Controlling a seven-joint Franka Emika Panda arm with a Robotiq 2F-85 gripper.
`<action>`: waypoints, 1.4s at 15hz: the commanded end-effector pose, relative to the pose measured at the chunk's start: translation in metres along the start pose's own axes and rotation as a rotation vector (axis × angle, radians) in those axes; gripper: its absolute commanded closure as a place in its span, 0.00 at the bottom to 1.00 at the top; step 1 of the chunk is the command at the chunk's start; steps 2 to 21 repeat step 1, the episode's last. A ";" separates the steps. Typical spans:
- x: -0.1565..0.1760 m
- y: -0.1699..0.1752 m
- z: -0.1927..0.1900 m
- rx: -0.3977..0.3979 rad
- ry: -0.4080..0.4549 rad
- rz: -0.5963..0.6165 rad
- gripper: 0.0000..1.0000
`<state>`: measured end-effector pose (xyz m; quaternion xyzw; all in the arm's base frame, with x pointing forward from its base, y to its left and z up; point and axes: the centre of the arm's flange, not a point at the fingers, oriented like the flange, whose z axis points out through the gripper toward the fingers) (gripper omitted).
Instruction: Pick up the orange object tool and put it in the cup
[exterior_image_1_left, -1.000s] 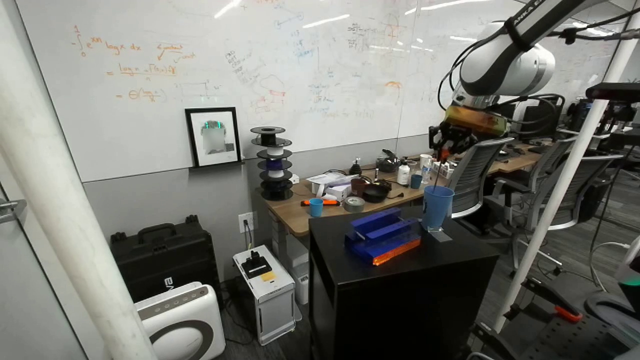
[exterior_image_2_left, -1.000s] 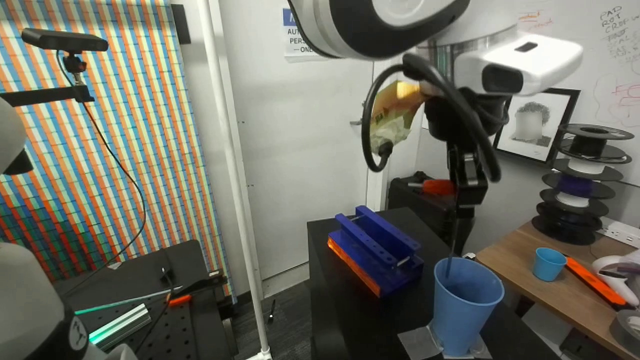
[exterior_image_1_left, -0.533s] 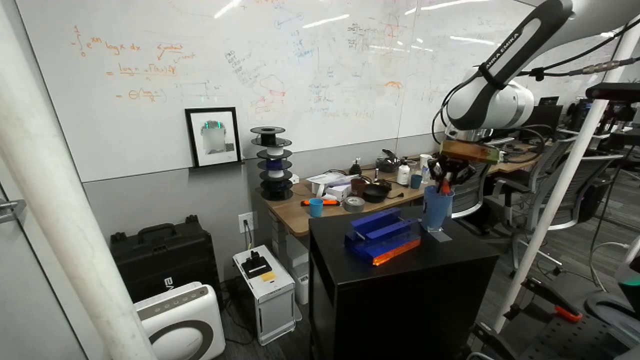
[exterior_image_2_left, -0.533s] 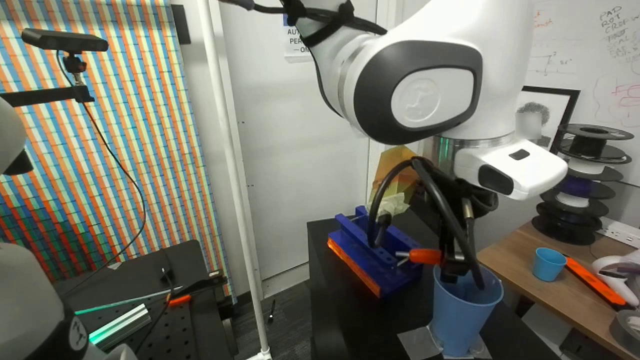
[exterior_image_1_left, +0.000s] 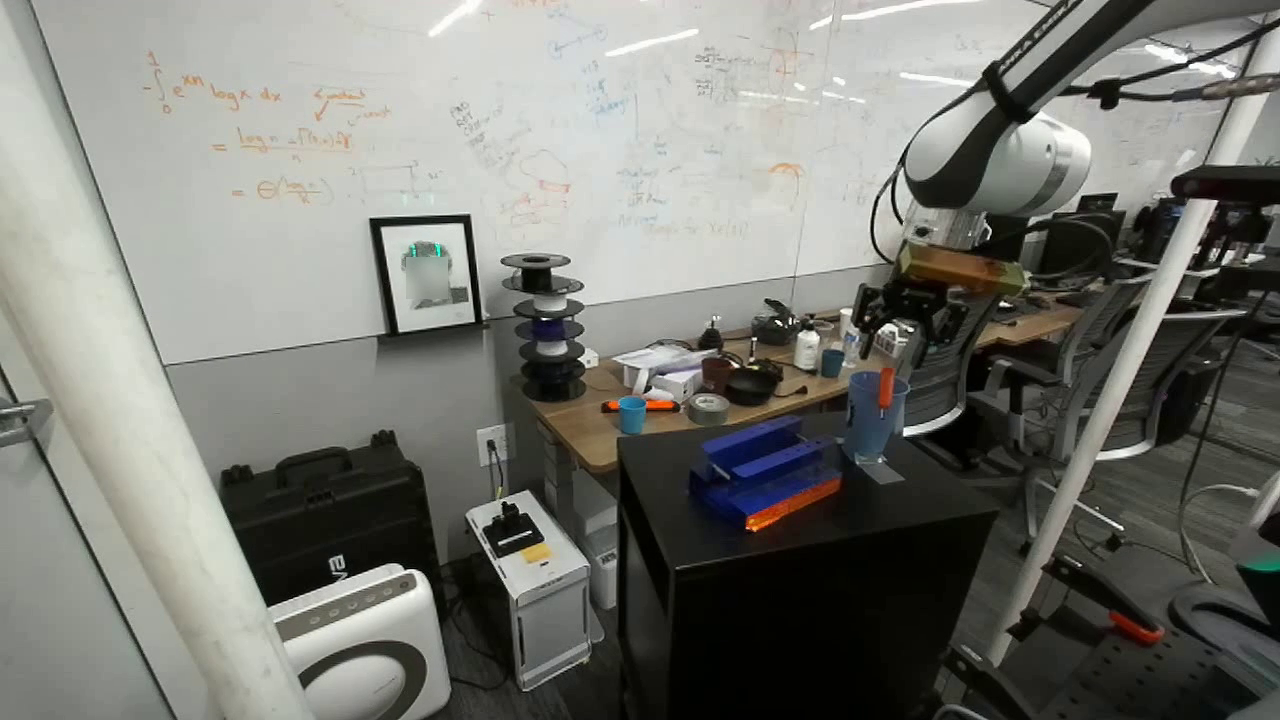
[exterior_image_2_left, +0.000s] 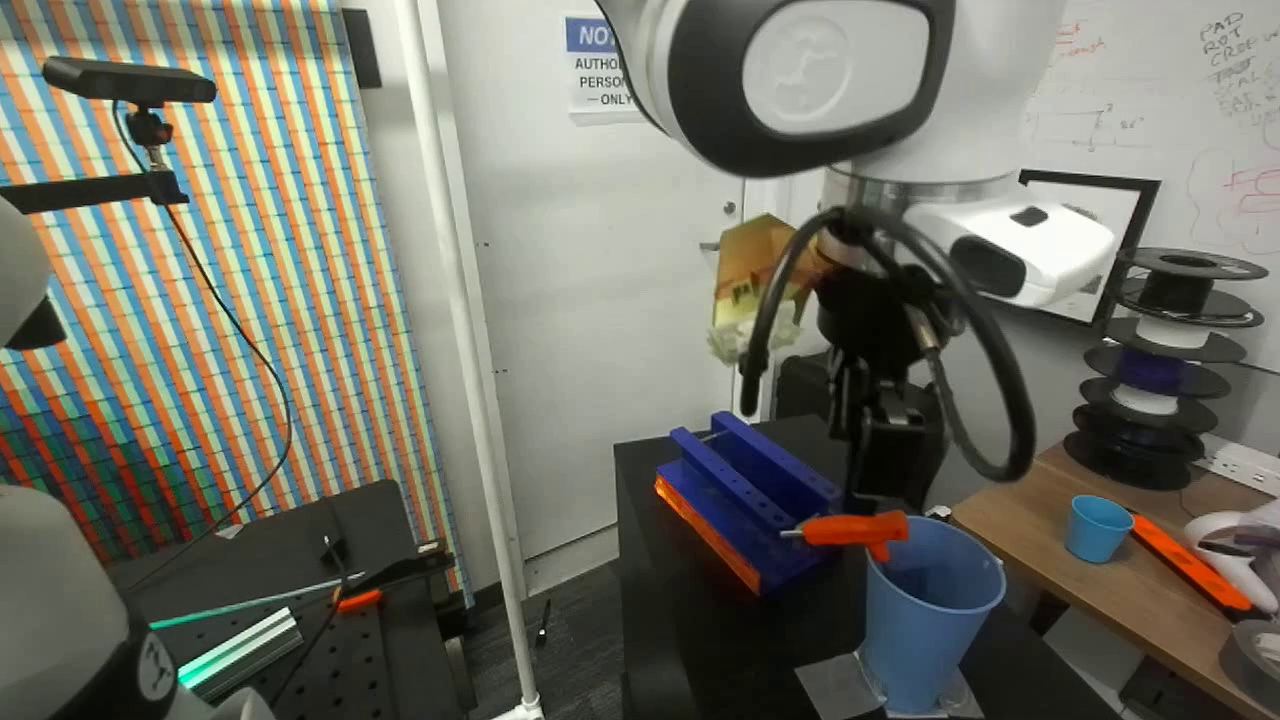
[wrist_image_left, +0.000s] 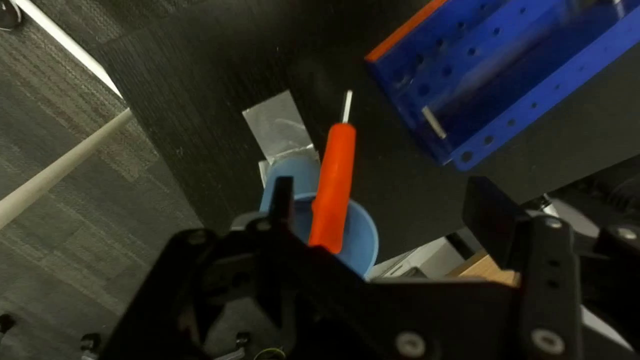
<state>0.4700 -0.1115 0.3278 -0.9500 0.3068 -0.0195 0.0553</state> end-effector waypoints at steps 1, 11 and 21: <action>-0.008 0.001 -0.009 0.008 -0.006 -0.016 0.07; -0.008 0.001 -0.009 0.008 -0.006 -0.016 0.07; -0.008 0.001 -0.009 0.008 -0.006 -0.016 0.07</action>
